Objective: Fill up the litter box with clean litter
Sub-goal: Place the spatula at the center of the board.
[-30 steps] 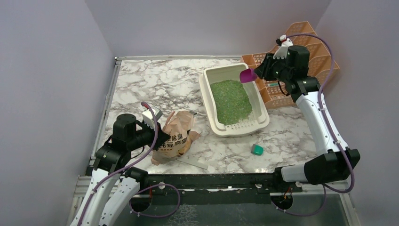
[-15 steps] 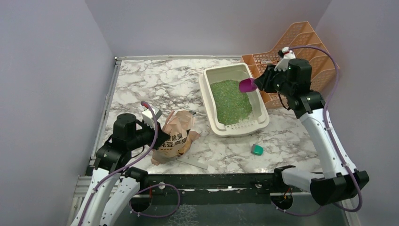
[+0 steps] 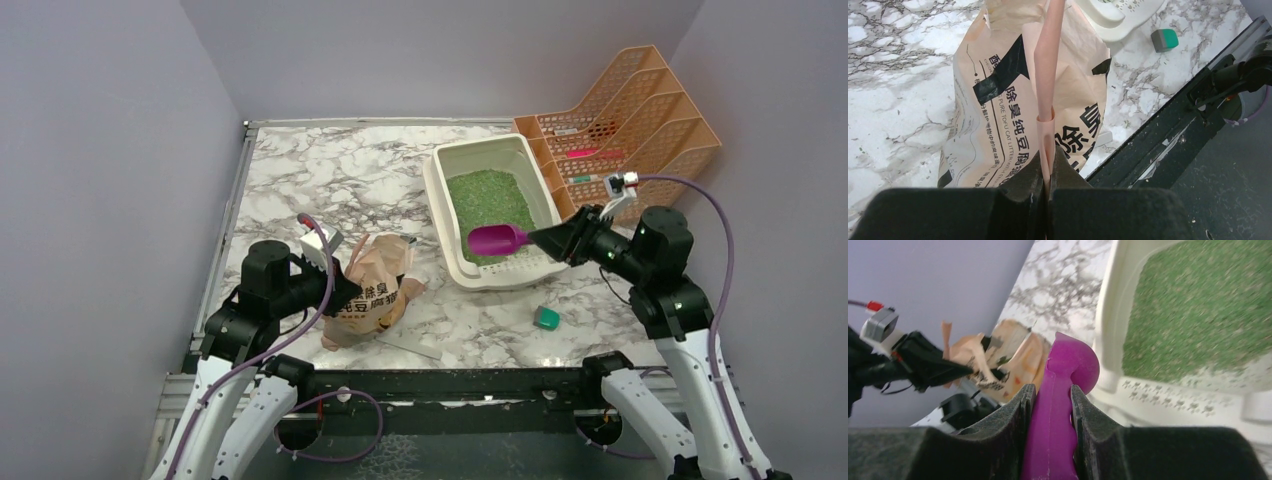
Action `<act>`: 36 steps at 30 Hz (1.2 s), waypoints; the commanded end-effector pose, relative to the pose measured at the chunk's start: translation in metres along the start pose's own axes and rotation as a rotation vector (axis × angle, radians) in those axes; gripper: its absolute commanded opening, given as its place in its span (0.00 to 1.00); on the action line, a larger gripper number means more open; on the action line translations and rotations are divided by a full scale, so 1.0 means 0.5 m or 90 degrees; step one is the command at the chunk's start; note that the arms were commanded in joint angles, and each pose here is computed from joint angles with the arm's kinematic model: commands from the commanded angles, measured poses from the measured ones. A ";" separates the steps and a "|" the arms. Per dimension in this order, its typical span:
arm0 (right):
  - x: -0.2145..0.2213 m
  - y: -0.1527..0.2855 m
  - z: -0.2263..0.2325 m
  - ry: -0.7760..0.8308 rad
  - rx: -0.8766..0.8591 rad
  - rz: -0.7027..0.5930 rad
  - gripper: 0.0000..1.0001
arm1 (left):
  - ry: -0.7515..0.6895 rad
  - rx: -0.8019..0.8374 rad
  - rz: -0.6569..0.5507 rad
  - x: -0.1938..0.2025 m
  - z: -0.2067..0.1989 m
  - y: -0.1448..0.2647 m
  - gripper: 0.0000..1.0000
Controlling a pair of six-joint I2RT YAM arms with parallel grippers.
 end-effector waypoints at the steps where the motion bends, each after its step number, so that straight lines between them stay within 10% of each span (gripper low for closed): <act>1: 0.062 0.017 0.034 -0.087 -0.114 0.058 0.01 | 0.015 -0.031 0.010 0.014 0.015 -0.002 0.00; 17: 0.350 -0.015 -0.092 -0.337 -0.135 0.284 0.01 | 0.019 -0.051 -0.019 0.009 0.019 0.010 0.00; 36: 0.377 -0.092 -0.207 -0.318 0.015 0.151 0.09 | 0.014 -0.063 -0.050 0.004 0.017 0.025 0.00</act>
Point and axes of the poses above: each gripper's point midway between its finger pads, its own y axis back along the fingers, its own z axis along the line the jaws close on, x = y × z, the point moved 5 cm from there along y, back along the fingers
